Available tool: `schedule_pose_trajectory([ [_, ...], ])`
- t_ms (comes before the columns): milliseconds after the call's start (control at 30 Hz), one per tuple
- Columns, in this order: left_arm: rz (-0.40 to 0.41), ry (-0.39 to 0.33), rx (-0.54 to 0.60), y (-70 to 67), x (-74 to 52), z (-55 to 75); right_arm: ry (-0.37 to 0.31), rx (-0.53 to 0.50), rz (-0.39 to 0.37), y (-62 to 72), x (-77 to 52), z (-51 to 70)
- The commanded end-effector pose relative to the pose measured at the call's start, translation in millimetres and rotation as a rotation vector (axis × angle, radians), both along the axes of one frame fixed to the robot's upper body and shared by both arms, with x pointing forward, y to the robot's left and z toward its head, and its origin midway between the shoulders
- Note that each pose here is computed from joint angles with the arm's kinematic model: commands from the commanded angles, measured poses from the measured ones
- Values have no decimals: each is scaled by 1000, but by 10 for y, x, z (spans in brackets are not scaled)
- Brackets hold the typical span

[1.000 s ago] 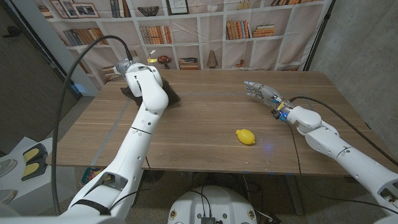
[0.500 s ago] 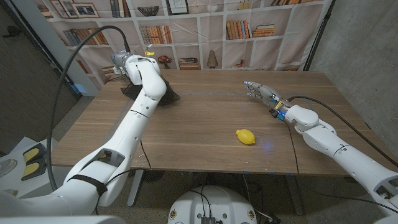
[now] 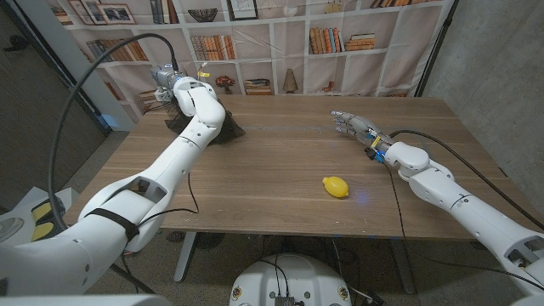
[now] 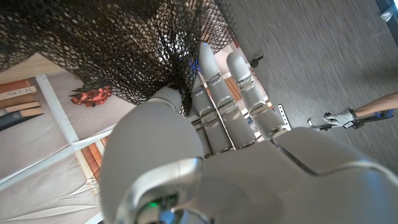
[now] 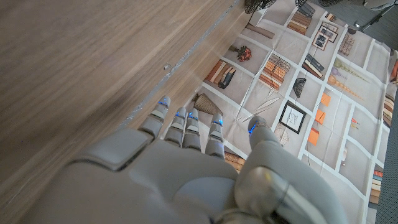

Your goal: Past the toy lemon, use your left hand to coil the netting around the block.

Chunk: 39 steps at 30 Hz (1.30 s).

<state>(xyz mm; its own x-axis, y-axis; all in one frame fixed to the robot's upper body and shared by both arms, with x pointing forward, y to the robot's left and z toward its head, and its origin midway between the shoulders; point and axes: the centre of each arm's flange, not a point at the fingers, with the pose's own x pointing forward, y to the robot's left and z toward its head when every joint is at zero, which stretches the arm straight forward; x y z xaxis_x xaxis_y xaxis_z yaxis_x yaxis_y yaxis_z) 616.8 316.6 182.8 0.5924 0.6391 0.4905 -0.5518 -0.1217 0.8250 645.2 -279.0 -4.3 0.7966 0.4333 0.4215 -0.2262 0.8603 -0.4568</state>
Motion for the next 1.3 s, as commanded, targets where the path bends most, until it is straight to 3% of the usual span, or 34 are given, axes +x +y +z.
schedule_pose_trajectory([
  [33,69,-58,34,233,394,-71,24,-4,-29,80,40,14],
  [200,93,-28,66,309,616,-176,35,-10,-42,93,44,22],
  [367,71,48,85,334,860,-304,43,-19,-60,95,33,49],
  [633,-175,323,140,271,1238,-437,49,-25,-86,75,14,90],
  [700,-178,352,130,251,1248,-467,49,-24,-90,71,10,92],
  [900,-334,553,131,220,1342,-381,49,-15,-95,79,22,98],
  [967,-336,583,148,210,1343,-369,47,-15,-90,99,40,104],
  [1133,-221,610,47,231,1249,-355,46,-17,-77,150,79,114],
  [1200,-199,597,45,236,1232,-321,44,-18,-74,164,87,116],
  [1300,-98,555,-17,245,1120,-282,44,-19,-68,185,93,119],
])
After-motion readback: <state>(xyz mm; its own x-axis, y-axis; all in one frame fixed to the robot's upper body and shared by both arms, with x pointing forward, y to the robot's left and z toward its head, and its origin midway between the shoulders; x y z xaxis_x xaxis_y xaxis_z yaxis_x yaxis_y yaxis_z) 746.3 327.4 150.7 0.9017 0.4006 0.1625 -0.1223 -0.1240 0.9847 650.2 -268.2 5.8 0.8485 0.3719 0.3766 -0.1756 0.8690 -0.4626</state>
